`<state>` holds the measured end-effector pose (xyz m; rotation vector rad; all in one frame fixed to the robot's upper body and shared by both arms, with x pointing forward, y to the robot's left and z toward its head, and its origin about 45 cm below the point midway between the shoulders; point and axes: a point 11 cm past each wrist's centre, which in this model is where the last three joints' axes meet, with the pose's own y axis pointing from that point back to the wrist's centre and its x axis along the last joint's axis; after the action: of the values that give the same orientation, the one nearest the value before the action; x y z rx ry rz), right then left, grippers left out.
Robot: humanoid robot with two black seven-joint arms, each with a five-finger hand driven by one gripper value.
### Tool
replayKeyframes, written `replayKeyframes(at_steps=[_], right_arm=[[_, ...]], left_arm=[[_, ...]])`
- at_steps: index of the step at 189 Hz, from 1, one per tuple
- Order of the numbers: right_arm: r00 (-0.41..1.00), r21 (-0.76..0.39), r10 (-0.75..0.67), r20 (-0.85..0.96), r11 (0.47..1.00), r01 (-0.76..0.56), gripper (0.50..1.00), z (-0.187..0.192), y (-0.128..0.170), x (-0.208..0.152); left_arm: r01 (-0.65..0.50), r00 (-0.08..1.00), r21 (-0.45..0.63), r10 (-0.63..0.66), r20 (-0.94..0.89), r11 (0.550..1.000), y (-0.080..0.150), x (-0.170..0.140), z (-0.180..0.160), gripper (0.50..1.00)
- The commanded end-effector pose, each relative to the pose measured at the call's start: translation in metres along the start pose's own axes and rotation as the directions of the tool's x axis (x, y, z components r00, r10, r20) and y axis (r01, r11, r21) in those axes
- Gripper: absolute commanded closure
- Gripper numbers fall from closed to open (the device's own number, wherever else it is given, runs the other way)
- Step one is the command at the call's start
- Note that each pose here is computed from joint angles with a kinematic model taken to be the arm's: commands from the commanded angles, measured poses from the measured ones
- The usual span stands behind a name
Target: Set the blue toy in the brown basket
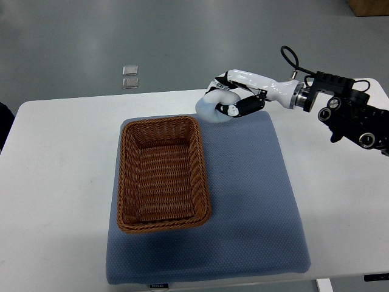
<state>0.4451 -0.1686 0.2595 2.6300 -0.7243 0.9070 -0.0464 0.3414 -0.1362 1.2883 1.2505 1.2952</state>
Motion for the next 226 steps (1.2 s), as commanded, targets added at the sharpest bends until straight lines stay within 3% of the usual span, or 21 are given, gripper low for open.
replayKeyframes(at_steps=[1,21,52,95,97,98,105,106,108,119,127,195,226], right_arm=[[0.999,0.079,-0.043,0.029,0.996,0.041,1.000,-0.021,-0.032,-0.025],[0.994,0.138,-0.092,0.052,0.987,0.084,1.000,-0.038,-0.059,-0.058],[0.986,0.174,-0.143,0.088,0.977,0.126,1.000,-0.047,-0.078,-0.093],[0.976,0.134,-0.193,0.099,0.975,0.179,1.000,-0.034,-0.078,-0.120],[0.976,0.132,-0.193,0.102,0.975,0.179,0.991,-0.033,-0.078,-0.121],[0.976,0.132,-0.194,0.103,0.975,0.180,0.955,-0.033,-0.078,-0.122],[0.975,0.129,-0.192,0.110,0.976,0.177,0.859,-0.030,-0.077,-0.124],[0.975,0.128,-0.190,0.114,0.976,0.176,0.824,-0.030,-0.076,-0.124],[0.975,0.128,-0.190,0.114,0.976,0.176,0.824,-0.030,-0.076,-0.124],[0.976,0.117,-0.178,0.122,0.979,0.164,0.646,-0.024,-0.073,-0.129],[0.977,0.110,-0.168,0.128,0.982,0.154,0.603,-0.021,-0.072,-0.131],[0.958,0.106,-0.102,0.266,0.991,0.076,0.601,-0.016,-0.064,-0.111],[0.893,-0.054,0.025,0.450,0.999,-0.001,0.599,0.016,-0.038,-0.078]], left_arm=[[0.000,1.000,0.000,0.000,-0.001,1.000,0.000,0.000,0.000,0.500],[0.000,1.000,0.000,0.000,0.001,1.000,0.000,0.000,0.000,0.500],[0.000,1.000,0.000,0.000,-0.001,1.000,0.000,0.000,0.000,0.500],[0.000,1.000,0.000,0.000,0.001,1.000,0.000,0.000,0.000,0.500],[0.000,1.000,0.000,0.000,0.001,1.000,0.000,0.000,0.000,0.500],[0.000,1.000,0.000,0.000,0.001,1.000,0.000,0.000,0.000,0.500],[0.000,1.000,0.000,0.000,0.001,1.000,0.000,0.000,0.000,0.500],[0.000,1.000,0.000,0.000,-0.001,1.000,0.000,0.000,0.000,0.500],[0.000,1.000,0.000,0.000,-0.001,1.000,0.000,0.000,0.000,0.500],[0.000,1.000,0.000,0.000,0.002,1.000,0.000,0.000,0.000,0.500],[0.000,1.000,0.000,0.000,-0.001,1.000,0.000,0.000,0.000,0.500],[0.000,1.000,0.000,0.000,-0.001,1.000,0.000,0.000,0.000,0.500],[0.000,1.000,0.000,0.000,0.001,1.000,0.000,0.000,0.000,0.500]])
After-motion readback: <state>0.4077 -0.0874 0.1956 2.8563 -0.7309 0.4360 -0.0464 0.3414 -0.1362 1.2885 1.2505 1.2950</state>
